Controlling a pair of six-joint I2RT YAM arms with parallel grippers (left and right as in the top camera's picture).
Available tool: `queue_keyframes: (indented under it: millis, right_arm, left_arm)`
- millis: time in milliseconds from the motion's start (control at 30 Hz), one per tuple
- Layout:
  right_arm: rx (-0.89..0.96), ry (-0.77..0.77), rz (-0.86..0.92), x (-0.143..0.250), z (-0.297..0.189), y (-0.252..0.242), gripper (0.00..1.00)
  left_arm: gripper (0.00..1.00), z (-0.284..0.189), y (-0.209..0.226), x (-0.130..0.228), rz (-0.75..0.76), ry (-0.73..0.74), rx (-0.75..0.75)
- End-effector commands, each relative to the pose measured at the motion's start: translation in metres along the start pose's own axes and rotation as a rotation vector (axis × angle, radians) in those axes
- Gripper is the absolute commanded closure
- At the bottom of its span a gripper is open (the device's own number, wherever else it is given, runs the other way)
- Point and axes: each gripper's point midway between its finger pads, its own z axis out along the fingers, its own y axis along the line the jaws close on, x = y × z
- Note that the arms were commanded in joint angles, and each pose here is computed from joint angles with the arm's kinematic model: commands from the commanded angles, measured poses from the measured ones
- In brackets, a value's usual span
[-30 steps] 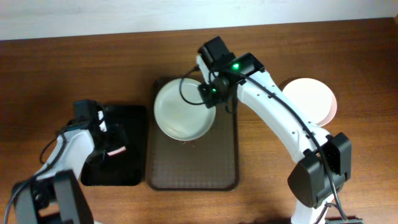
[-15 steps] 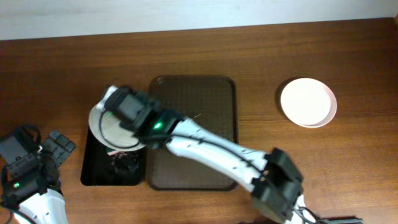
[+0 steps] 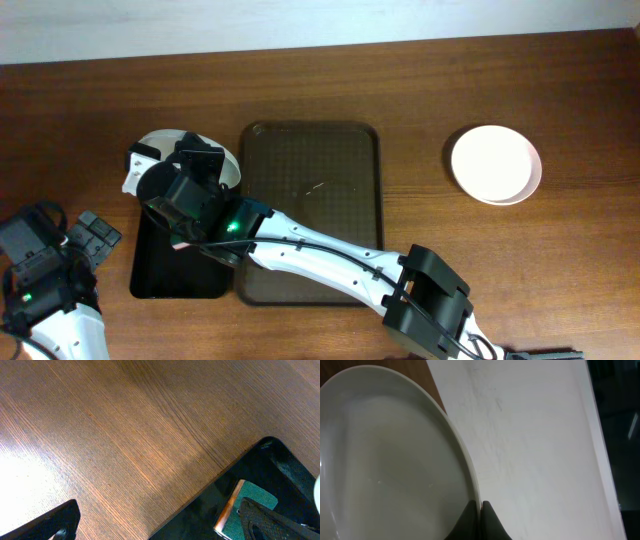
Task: Clean dirty plates on tray and stack at the side
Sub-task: 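Lift the last plate with the right gripper and stack it on the pile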
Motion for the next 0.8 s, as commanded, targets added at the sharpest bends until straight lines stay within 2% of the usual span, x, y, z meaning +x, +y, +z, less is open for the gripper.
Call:
queue_keyframes:
  millis: [0,233,300,367,467,533,600,633,767]
  right_arm:
    - [0.038,0.015,0.012,0.001,-0.001,-0.013,0.96]
    - [0.06,0.025,0.041,0.002,-0.001,-0.018,0.96]
    - [0.019,0.077,0.158,0.026,0.012,-0.016,0.96]
    - [0.097,0.187,0.398,0.076,0.027,-0.067,0.96]
    - [-0.149,0.199,0.722,0.114,0.013,-0.118,0.95]
    - [-0.239,0.307,0.965,0.174,0.009,-0.149,0.95]
    - [-0.359,0.461,1.236,0.27,0.005,-0.171,0.96]
    - [-0.39,0.51,1.318,0.305,0.002,-0.176,0.96]
    - [-0.254,0.848,1.659,0.502,-0.05,-0.195,0.96]
  left_arm:
    - [0.0,-0.004,0.002,-0.006,-0.015,-0.02,-0.009]
    - [0.0,-0.004,0.002,-0.006,-0.015,-0.02,-0.009]
    - [0.0,-0.004,0.002,-0.006,-0.015,-0.02,-0.009]
    - [0.0,-0.004,0.002,-0.006,-0.015,-0.02,-0.009]
    - [0.0,-0.004,0.002,-0.006,-0.015,-0.02,-0.009]
    - [0.0,-0.004,0.002,-0.005,-0.015,-0.02,-0.009]
    - [0.0,-0.004,0.002,-0.005,-0.015,-0.02,-0.009]
    - [0.0,-0.004,0.002,-0.006,-0.015,-0.02,-0.009]
    - [0.0,-0.004,0.002,-0.005,-0.015,-0.02,-0.009]
